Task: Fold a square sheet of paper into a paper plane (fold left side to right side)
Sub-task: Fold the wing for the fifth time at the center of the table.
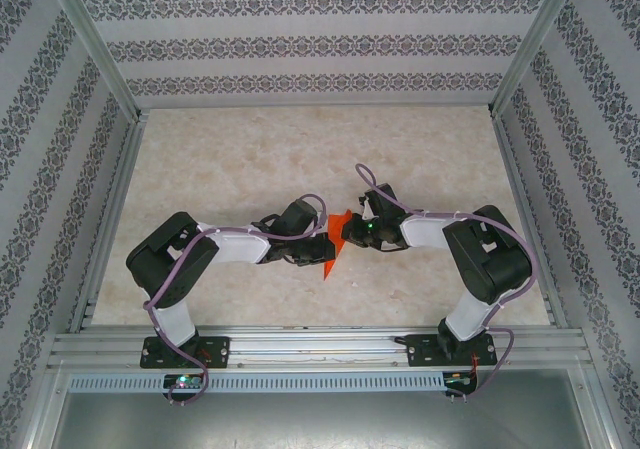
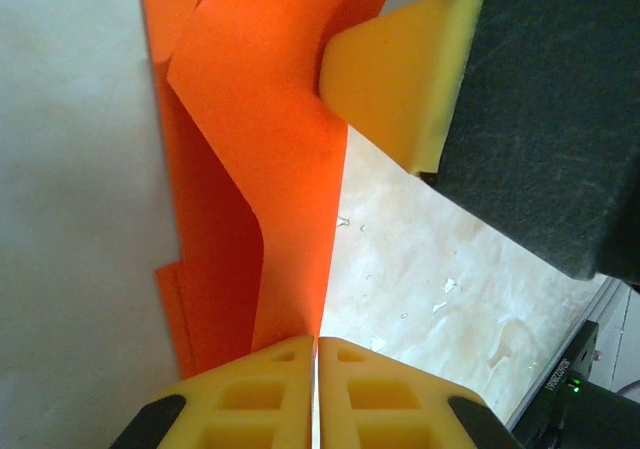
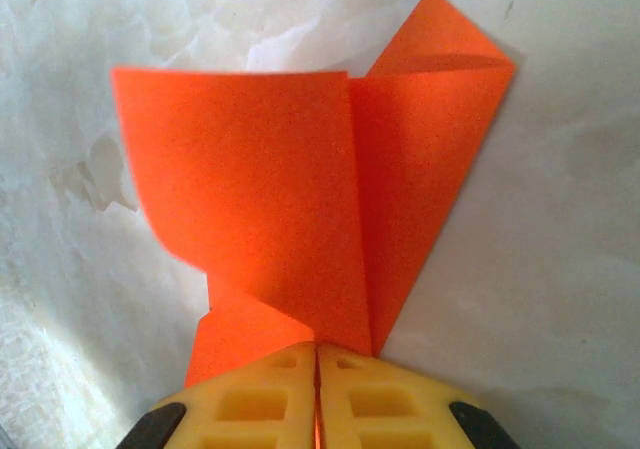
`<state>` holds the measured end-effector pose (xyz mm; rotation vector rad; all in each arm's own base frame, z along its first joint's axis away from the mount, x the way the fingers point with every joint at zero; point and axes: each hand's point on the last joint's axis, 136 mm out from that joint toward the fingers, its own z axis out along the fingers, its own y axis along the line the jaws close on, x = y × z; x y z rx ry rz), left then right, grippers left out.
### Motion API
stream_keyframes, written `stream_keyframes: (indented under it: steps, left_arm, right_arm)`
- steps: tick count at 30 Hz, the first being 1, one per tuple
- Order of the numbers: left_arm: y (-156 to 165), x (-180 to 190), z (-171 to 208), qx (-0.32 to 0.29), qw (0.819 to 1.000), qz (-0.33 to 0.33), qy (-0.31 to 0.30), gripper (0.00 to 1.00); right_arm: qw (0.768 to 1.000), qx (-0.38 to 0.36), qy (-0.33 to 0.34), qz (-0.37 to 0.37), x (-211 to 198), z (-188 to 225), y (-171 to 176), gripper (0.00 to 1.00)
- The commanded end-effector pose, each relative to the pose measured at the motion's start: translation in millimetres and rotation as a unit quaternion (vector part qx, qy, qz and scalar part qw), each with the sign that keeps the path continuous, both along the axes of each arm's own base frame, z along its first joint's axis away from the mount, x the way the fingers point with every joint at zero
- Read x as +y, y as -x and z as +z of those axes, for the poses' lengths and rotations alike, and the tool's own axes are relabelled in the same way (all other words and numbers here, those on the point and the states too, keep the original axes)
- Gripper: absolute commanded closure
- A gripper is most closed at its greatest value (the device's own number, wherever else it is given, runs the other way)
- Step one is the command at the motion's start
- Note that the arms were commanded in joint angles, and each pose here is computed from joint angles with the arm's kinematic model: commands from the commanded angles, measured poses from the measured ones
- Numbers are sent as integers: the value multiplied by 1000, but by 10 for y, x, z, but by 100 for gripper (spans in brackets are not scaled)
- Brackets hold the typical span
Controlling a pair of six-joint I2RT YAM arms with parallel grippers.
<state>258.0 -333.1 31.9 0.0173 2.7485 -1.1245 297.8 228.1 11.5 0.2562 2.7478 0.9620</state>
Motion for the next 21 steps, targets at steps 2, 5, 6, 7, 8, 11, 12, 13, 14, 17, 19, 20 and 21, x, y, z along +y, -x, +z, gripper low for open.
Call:
stream_keyframes:
  steps: [2,5,6,7,8,11,12,13,14,17,19,20,21]
  left_arm:
    - [17,98,-67,0,1000,1,-23,90]
    - [26,106,-89,2,1000,2,-25,90]
    - [23,110,-99,3,1000,2,-26,90]
    - [24,113,-104,3,1000,2,-27,90]
    - [23,121,-115,4,1000,4,-28,90]
    - [34,136,-150,6,999,4,-32,90]
    - [42,141,-167,8,999,5,-34,90]
    - [42,141,-174,9,999,4,-34,90]
    - [40,148,-187,10,999,6,-35,90]
    - [41,163,-215,11,999,7,-39,90]
    - [41,176,-232,12,999,9,-43,91]
    - [37,185,-235,11,999,10,-44,91]
    - [38,192,-240,12,999,12,-45,91]
  right_arm:
    - [992,74,99,-4,-315,-476,348,90]
    - [992,75,101,-3,-315,-476,351,90]
    - [992,75,102,-2,-314,-477,351,90]
    - [992,75,103,-2,-315,-476,353,90]
    - [992,74,103,-1,-311,-473,353,90]
    - [992,75,105,-1,-313,-474,357,90]
    - [992,75,105,-1,-313,-474,356,90]
    - [992,74,105,-1,-312,-468,352,90]
    - [992,75,106,-1,-315,-469,353,90]
    - [992,74,106,0,-311,-464,351,90]
    - [991,75,107,1,-308,-468,356,90]
    - [991,75,107,1,-308,-468,357,90]
    - [991,75,108,1,-311,-468,355,90]
